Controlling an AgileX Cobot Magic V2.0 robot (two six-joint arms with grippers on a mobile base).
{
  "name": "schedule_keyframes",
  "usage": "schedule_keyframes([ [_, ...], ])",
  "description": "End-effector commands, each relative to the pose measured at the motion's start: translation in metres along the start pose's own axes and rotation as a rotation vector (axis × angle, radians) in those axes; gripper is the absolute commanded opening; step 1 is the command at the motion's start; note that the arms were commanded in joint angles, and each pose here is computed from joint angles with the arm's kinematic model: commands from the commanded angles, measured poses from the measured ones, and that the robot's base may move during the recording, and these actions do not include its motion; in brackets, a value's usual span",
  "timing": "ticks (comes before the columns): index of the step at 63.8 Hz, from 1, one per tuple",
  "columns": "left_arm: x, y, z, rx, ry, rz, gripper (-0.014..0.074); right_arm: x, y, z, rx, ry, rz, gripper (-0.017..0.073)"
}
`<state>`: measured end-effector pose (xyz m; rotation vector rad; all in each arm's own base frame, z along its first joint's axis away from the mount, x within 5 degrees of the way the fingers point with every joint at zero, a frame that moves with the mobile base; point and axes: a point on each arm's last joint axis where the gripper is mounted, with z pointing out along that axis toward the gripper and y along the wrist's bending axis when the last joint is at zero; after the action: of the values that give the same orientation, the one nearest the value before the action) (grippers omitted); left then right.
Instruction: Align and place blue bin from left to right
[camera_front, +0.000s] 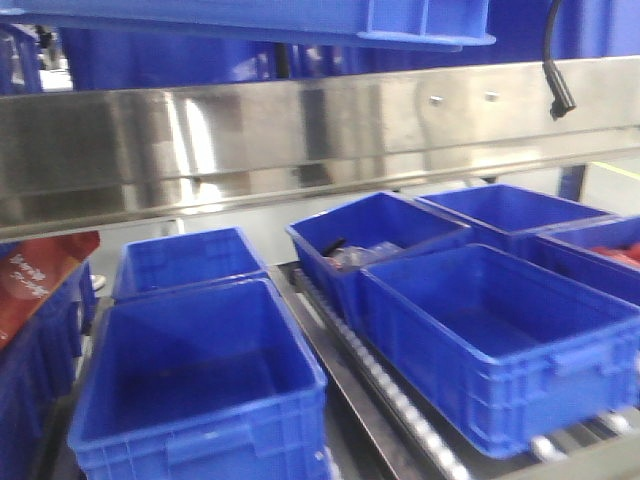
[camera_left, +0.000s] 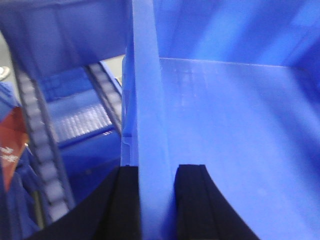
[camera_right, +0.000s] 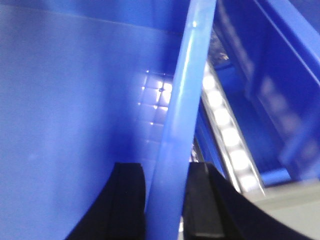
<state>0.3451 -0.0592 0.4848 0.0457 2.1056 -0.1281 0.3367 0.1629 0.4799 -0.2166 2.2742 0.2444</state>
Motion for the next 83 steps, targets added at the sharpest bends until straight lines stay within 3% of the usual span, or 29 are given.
schedule_keyframes([
  [1,-0.0244,0.0032,-0.0191,-0.011,-0.24,0.026,-0.0015,-0.0084,-0.0061,-0.0183,0.024,-0.091,-0.042,-0.0078],
  [83,-0.0244,0.0032,-0.0191,-0.011,-0.24,0.026,-0.0015,-0.0084,-0.0061,-0.0183,0.024,-0.091,-0.042,-0.0078],
])
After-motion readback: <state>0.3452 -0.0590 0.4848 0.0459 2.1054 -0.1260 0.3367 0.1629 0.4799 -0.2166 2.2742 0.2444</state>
